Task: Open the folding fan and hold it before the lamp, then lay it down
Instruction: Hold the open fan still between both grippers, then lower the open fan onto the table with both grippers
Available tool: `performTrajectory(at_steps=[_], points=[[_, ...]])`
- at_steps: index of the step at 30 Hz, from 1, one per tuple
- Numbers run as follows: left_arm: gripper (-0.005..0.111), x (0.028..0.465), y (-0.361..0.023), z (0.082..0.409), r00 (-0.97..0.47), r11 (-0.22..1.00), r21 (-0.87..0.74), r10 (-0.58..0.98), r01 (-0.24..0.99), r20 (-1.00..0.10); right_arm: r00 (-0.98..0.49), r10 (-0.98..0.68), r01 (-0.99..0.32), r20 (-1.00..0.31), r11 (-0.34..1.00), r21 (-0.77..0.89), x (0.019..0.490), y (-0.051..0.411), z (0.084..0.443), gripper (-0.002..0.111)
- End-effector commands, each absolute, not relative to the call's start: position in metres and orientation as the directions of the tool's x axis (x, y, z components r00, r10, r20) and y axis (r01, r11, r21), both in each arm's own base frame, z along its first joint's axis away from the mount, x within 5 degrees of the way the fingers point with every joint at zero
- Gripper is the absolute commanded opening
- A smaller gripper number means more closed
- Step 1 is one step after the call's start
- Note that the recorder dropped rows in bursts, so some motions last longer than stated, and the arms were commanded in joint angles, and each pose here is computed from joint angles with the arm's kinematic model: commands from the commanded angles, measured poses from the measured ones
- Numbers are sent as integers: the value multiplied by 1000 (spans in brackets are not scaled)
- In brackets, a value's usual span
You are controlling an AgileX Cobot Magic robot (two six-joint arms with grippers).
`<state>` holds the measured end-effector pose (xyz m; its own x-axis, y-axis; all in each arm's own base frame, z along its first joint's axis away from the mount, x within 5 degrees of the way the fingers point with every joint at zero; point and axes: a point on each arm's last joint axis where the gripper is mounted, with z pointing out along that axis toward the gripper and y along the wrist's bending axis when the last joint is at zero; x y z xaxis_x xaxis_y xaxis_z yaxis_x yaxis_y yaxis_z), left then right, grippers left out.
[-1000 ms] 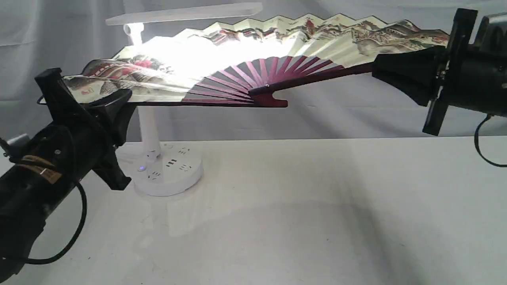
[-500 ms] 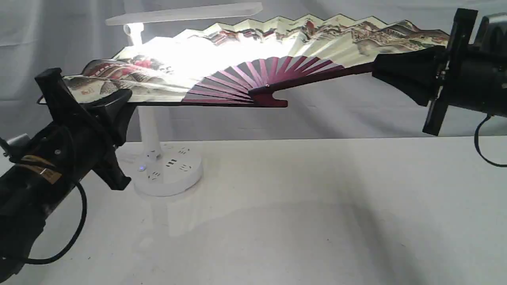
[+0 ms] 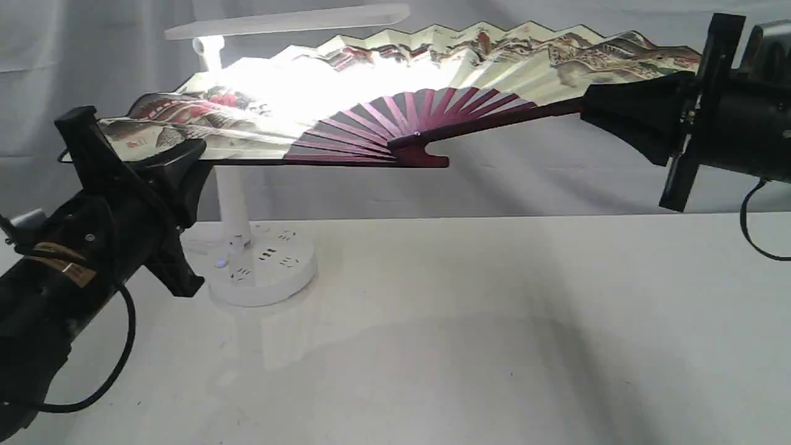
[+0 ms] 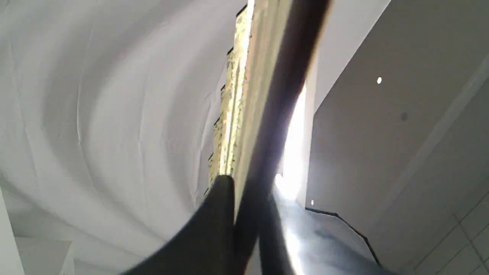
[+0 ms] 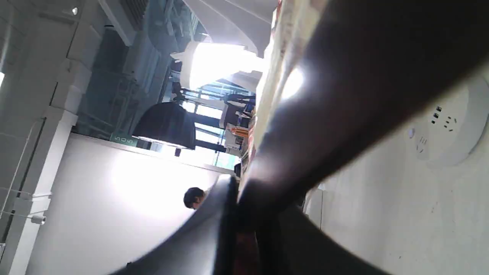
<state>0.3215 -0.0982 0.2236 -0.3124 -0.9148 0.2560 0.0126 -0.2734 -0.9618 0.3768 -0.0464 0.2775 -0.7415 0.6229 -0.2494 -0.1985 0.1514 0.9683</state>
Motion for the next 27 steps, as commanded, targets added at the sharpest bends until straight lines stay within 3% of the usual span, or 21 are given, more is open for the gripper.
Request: performTrajectory(at_steps=[1,8,12,27], points=[[0,323,-82,236,-231,-399,-911,-900,101,368,-704,650,-185,-286,221,958,377,-55,273,0],[0,323,-84,235,-240,-376,-923,-906,81,348,-703,648,-189,-292,225,956,377,-55,273,0],[0,323,-85,224,-208,-337,-941,-919,-24,334,-724,618,-179,-307,261,949,375,-55,269,0],[0,326,-93,201,-243,-245,-958,-930,-146,275,-716,657,-48,-236,292,955,358,-66,233,0]])
